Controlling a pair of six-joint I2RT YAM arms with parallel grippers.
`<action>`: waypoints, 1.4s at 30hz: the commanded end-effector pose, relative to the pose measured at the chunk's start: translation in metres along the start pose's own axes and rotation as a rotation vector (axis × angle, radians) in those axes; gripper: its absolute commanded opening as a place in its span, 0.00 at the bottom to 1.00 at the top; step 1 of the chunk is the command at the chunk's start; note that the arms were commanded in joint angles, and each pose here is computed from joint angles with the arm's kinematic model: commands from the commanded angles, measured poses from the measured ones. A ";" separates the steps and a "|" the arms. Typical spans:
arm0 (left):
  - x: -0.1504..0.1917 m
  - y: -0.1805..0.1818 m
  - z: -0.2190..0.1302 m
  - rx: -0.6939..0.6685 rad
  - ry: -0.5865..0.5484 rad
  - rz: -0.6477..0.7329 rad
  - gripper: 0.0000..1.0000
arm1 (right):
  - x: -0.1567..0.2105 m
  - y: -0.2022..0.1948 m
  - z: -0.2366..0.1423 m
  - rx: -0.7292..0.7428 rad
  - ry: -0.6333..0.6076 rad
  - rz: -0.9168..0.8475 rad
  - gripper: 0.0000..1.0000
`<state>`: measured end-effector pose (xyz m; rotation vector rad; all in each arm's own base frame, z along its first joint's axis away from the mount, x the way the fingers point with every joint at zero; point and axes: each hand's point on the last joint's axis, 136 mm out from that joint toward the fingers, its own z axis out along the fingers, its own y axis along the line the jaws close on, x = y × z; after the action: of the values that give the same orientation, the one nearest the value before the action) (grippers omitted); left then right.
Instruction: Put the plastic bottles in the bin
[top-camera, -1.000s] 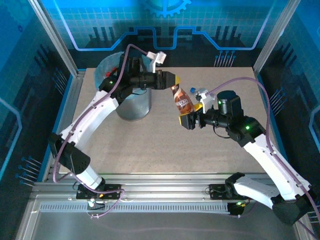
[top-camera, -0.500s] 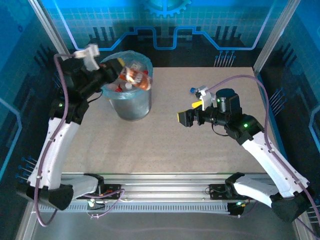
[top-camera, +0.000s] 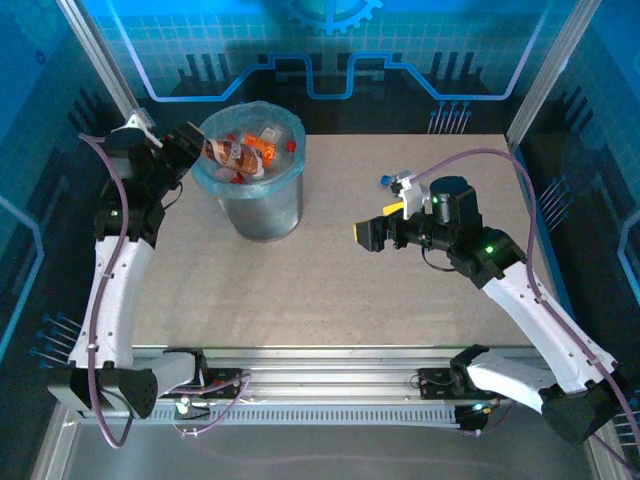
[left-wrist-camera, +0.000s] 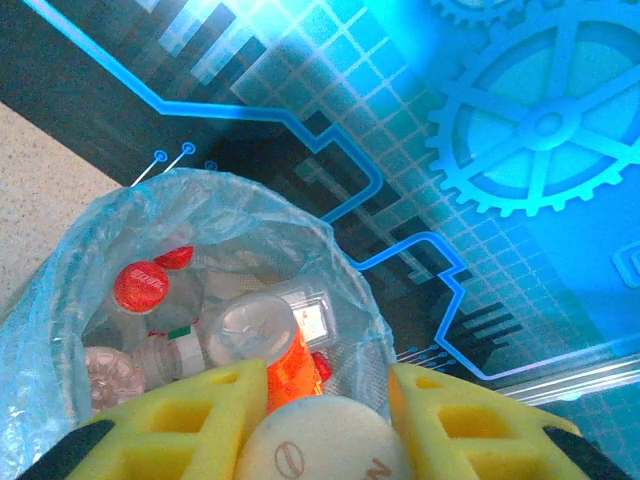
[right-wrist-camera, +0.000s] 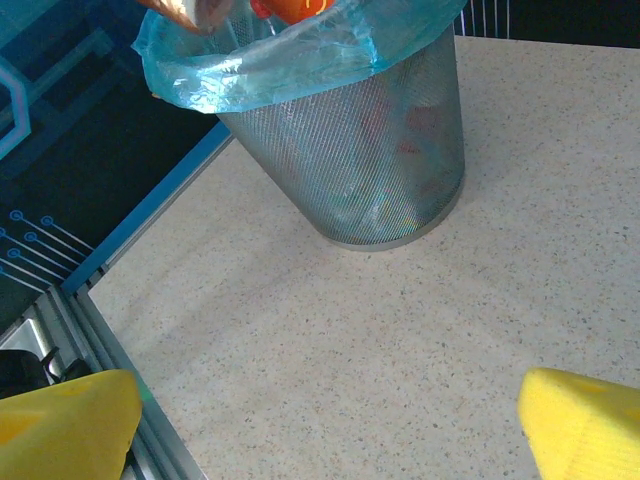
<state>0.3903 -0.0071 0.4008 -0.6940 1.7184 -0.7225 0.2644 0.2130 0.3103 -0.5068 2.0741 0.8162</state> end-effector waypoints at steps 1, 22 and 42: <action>-0.002 0.009 0.011 -0.012 -0.017 -0.035 0.00 | -0.002 0.000 -0.003 0.011 -0.018 0.003 0.98; 0.043 0.021 0.042 -0.003 0.162 -0.117 0.00 | 0.002 -0.003 0.007 0.012 0.003 0.004 0.98; 0.019 0.009 0.020 -0.054 0.023 0.047 0.62 | 0.008 -0.008 0.012 0.035 0.028 -0.008 0.98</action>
<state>0.4111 -0.0185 0.3609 -0.7440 1.7989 -0.7043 0.2689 0.2127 0.3020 -0.4968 2.1000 0.7884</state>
